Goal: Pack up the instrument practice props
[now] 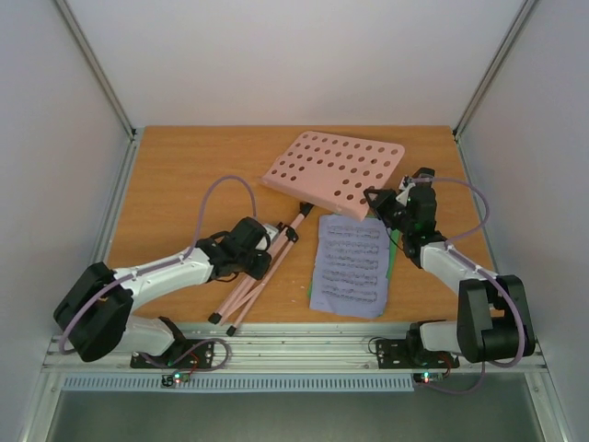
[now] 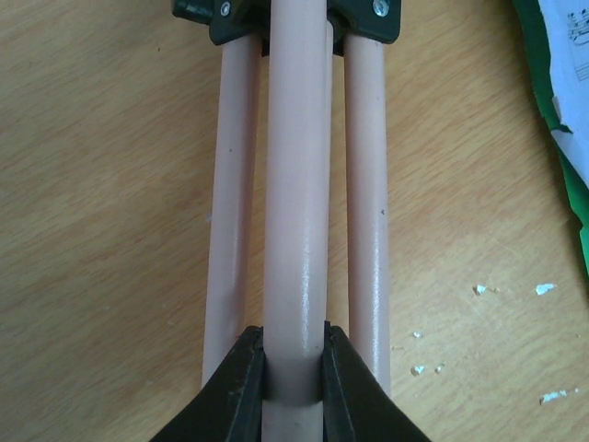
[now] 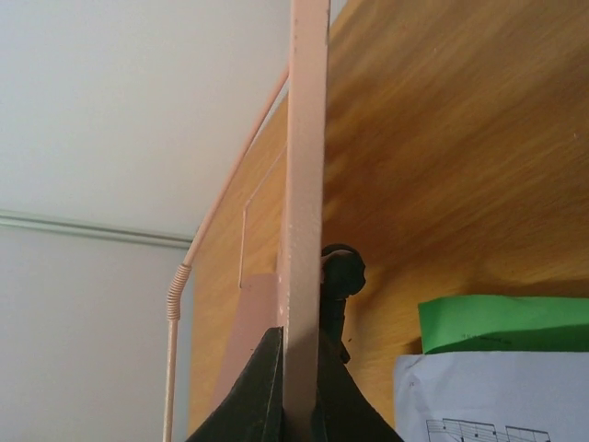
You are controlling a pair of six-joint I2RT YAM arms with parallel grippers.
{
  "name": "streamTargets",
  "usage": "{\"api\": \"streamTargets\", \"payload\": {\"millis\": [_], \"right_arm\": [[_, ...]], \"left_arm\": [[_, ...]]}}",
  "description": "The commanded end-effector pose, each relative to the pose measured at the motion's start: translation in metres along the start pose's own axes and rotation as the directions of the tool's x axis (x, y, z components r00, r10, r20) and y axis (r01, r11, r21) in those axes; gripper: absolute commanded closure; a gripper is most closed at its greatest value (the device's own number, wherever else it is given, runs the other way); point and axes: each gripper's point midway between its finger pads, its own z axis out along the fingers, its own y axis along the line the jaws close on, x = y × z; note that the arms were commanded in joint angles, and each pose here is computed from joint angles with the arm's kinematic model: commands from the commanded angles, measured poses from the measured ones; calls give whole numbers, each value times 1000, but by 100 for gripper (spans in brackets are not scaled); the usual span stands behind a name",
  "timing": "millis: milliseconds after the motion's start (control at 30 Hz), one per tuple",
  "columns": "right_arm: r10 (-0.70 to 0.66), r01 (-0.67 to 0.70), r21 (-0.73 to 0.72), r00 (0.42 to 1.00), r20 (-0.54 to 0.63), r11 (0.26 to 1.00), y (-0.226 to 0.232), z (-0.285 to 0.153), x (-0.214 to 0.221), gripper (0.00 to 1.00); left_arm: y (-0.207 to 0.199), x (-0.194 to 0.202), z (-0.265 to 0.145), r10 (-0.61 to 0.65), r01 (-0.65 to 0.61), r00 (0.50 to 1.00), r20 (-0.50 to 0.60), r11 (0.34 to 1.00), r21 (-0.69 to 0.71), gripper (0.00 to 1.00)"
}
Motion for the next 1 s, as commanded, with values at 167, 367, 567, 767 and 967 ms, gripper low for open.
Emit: {"api": "streamTargets", "payload": {"millis": [167,367,567,767,967], "right_arm": [[-226,226,-86,974,5,970,18,1,6,83],[-255,255,-71,967,10,964,18,-4,5,64],[-283,284,-55,959,23,957,22,-11,3,43],[-315,316,-19,948,41,949,22,-20,0,23],[-322,317,74,944,71,946,10,-32,-5,11]], "left_arm": [[-46,-148,-49,-52,-50,844,534,984,174,97],[-47,-142,-43,-62,-43,856,513,981,191,85],[-49,-141,-45,-70,-42,856,512,978,204,62],[-48,-143,-56,-68,-47,842,535,979,199,42],[-41,-141,-67,-65,-39,825,562,985,171,27]]}}
